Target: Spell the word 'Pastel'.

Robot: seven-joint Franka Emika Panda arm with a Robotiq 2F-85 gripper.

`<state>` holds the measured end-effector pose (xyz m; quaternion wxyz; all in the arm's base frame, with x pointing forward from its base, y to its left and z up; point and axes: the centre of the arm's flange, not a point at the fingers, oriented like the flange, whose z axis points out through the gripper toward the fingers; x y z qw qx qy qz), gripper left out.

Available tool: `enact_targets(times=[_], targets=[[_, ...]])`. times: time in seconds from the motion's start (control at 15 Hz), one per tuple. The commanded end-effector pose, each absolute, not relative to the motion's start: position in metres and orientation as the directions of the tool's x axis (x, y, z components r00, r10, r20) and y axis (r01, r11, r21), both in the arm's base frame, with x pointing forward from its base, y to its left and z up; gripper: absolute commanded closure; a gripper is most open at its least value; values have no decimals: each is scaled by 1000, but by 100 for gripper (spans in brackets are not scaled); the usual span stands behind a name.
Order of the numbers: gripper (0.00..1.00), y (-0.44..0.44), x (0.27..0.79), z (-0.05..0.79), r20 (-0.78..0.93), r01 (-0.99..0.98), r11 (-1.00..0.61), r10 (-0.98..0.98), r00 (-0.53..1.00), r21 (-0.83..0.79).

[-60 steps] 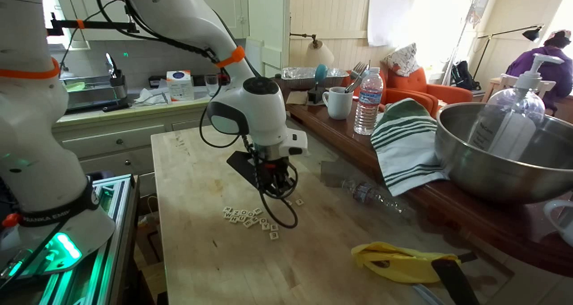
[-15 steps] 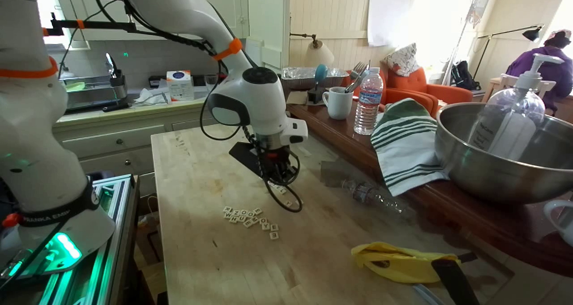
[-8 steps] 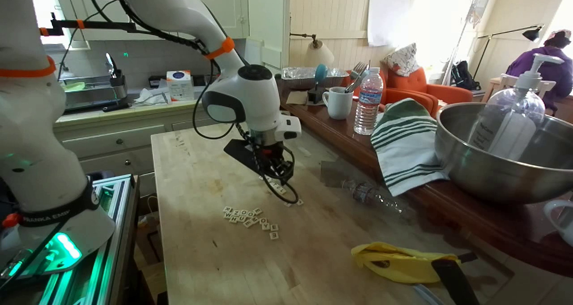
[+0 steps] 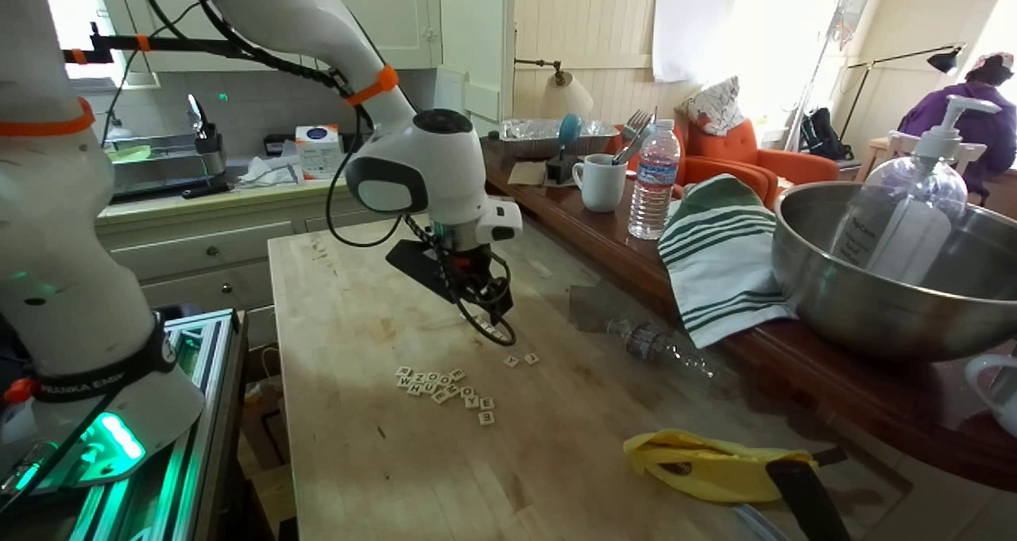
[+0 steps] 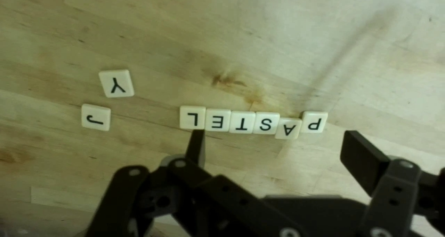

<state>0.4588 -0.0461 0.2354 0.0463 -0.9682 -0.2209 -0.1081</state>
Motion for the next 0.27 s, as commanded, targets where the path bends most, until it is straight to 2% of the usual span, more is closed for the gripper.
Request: enact_targets(times=[0.0, 0.2], targets=[[0, -40, 445, 250, 215, 417, -907, 398, 892, -49], [0, -45, 456, 239, 229, 428, -903, 409, 883, -40]])
